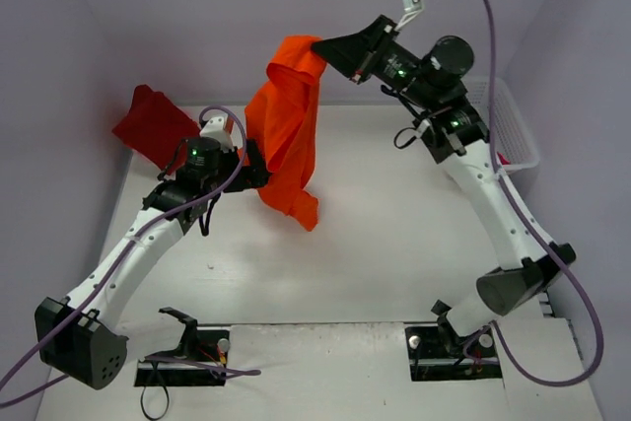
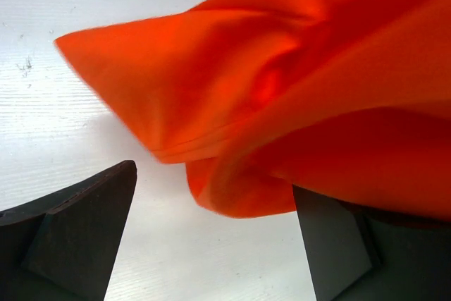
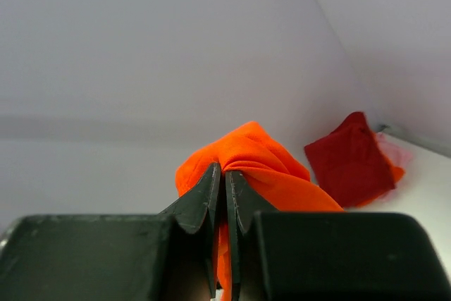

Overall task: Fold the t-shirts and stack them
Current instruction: Flatten out the tshirt

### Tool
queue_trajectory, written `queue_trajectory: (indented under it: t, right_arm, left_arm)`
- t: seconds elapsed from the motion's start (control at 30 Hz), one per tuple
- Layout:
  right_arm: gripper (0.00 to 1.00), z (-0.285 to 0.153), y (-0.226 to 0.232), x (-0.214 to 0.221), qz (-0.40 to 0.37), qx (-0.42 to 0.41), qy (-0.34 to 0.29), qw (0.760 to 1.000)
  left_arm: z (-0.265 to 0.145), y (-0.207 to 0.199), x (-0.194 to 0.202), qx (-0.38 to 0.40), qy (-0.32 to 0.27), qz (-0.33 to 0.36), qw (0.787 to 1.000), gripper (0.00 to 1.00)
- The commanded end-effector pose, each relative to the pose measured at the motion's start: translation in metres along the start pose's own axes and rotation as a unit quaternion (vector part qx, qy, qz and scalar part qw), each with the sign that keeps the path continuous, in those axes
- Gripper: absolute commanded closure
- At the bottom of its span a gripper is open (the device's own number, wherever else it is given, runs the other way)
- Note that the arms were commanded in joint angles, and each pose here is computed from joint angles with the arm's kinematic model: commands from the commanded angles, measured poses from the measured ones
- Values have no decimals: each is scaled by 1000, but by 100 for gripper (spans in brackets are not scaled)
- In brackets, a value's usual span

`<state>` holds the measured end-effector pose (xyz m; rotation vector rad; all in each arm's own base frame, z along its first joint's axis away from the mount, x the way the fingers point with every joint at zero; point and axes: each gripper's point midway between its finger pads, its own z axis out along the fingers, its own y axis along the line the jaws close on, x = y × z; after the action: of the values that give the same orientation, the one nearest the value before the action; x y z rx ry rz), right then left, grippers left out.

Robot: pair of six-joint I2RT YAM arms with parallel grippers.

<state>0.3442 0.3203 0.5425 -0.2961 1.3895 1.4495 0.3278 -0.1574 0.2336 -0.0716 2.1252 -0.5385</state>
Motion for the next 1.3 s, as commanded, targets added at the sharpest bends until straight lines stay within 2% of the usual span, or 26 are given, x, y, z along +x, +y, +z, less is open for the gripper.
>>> queue_trajectory:
  t: [0.0, 0.13, 0.17, 0.37, 0.47, 0.63, 0.67, 0.77, 0.83, 0.87, 0.93, 1.03, 1.07, 1.27]
  right_arm:
    - [100, -48, 59, -57, -77, -18, -85, 993]
    - [100, -79, 38, -58, -77, 71, -114, 988]
    - [100, -89, 46, -59, -85, 75, -121, 986]
    - [100, -119, 1, -19, -55, 172, -93, 979]
    - [100, -122, -16, 0, -36, 189, -78, 978]
    - [100, -101, -16, 7, -32, 164, -47, 985]
    - [100, -100, -11, 3, -35, 158, -50, 986]
    - [100, -101, 0, -7, -45, 149, -59, 986]
    - [100, -101, 6, -12, -50, 144, -65, 986]
    - [100, -101, 10, -16, -53, 141, -68, 986]
    - [100, -98, 22, -26, -59, 126, -76, 987]
    - [100, -90, 38, -39, -66, 100, -79, 990]
    - [100, -87, 41, -41, -64, 94, -79, 990]
    - [100, -71, 61, -56, -59, 53, -78, 994]
  left_arm:
    - [-11, -9, -25, 15, -45, -5, 999, 14]
    - [-10, -9, -24, 17, -45, -6, 999, 14]
    - [-9, -9, -24, 17, -44, -6, 999, 14]
    - [-5, -8, -22, 15, -42, -7, 999, 14]
    - [2, -10, -23, 19, -42, -10, 999, 15]
    - [31, -25, -23, 69, -51, -16, 996, 18]
    - [34, -37, -34, 101, -74, -13, 992, 18]
    - [58, -47, -29, 137, -72, -17, 988, 19]
    - [76, -57, -14, 174, -41, -20, 984, 19]
    - [78, -67, -20, 199, -47, -19, 979, 20]
    - [91, -80, -5, 241, -11, -33, 970, 23]
    - [99, -92, 3, 273, -5, -55, 960, 25]
    - [98, -97, -3, 288, -20, -55, 956, 25]
    - [99, -102, 0, 306, -20, -61, 950, 26]
